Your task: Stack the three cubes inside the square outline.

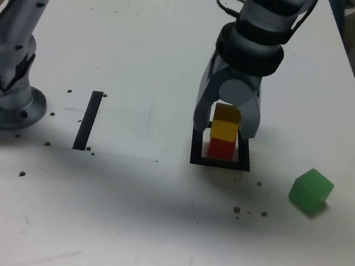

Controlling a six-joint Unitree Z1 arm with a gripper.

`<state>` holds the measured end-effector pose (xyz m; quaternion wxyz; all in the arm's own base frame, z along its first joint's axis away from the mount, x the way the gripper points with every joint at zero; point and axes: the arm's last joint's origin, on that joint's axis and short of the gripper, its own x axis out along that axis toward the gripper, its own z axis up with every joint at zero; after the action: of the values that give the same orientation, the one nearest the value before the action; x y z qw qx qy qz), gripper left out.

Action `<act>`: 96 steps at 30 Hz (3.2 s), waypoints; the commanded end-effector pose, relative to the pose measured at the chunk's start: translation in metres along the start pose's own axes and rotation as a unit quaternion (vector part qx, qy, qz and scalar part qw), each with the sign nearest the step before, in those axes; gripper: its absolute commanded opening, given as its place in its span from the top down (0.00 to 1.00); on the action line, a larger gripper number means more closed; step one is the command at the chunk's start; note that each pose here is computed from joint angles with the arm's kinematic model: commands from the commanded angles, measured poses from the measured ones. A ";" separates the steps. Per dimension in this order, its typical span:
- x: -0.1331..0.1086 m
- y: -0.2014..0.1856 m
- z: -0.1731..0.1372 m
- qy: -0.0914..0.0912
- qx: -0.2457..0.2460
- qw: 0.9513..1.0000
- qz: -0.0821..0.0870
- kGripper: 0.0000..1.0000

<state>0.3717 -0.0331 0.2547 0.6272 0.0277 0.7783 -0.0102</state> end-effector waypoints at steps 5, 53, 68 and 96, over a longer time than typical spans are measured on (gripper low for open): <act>-0.004 0.001 -0.004 -0.002 -0.002 1.000 0.003 0.00; -0.037 -0.069 0.055 -0.045 0.255 0.964 0.065 0.00; -0.009 -0.078 0.090 -0.042 0.276 0.958 0.071 0.02; 0.007 -0.084 0.112 -0.067 0.276 0.956 0.080 0.66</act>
<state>0.4745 -0.1224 0.2198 0.6420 0.2588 0.7003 -0.1748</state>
